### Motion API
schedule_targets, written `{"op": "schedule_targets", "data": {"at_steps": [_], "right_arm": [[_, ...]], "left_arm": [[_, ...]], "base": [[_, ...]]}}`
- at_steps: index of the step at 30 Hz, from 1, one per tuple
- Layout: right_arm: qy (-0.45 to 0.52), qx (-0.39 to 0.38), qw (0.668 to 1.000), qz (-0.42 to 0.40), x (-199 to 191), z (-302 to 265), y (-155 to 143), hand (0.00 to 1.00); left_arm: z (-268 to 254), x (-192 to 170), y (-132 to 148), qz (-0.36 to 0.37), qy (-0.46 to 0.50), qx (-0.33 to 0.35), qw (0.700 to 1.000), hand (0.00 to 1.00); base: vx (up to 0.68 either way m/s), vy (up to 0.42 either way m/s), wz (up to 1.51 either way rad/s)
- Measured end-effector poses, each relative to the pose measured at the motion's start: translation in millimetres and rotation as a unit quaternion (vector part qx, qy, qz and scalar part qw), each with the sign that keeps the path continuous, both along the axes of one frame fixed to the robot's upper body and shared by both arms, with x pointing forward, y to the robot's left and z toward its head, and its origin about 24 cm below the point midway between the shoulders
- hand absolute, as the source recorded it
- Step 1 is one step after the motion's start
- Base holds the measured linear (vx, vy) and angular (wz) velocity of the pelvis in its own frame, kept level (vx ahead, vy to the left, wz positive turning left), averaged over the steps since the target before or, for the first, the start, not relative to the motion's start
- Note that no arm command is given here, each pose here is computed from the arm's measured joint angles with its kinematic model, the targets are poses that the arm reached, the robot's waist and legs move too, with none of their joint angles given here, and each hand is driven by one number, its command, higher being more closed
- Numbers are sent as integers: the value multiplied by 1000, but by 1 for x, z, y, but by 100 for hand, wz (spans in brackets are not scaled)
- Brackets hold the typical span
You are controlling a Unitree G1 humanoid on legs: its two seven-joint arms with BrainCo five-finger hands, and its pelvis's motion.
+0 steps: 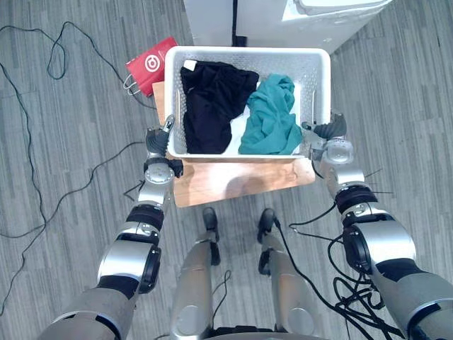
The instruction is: Pick up the laundry basket with both hands and put the clothes into the washing machine.
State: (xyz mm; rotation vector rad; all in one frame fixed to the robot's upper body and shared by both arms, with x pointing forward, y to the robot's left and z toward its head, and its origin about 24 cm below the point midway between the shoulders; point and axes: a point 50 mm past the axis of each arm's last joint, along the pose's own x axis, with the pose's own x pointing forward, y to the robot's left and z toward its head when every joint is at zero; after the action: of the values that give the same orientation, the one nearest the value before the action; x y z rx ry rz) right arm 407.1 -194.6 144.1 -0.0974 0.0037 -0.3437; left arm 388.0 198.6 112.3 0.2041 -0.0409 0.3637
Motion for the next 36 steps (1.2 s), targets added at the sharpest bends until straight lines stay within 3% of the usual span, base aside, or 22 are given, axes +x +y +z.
{"op": "schedule_targets", "data": {"at_steps": [10,20,24,27,36], "right_arm": [[-3,8,1000,3,-8,-14,-1,100],[0,14,1000,7,-40,-51,-10,100],[-9,23,1000,7,-79,-75,-8,100],[-6,27,1000,10,-115,-93,-4,100],[-7,3,1000,14,-179,-101,-13,100]], "left_arm": [[7,4,-11,-27,1,36,999,100],[8,-14,-7,-87,-18,164,982,100],[-26,-59,-10,-98,-26,113,988,100],[-52,-107,-8,-76,-26,37,996,100],[-70,-180,-17,-89,-11,-31,995,100]], "base": [[30,-25,3],[10,-19,1],[51,20,-5],[37,18,-21],[68,38,-39]]}}
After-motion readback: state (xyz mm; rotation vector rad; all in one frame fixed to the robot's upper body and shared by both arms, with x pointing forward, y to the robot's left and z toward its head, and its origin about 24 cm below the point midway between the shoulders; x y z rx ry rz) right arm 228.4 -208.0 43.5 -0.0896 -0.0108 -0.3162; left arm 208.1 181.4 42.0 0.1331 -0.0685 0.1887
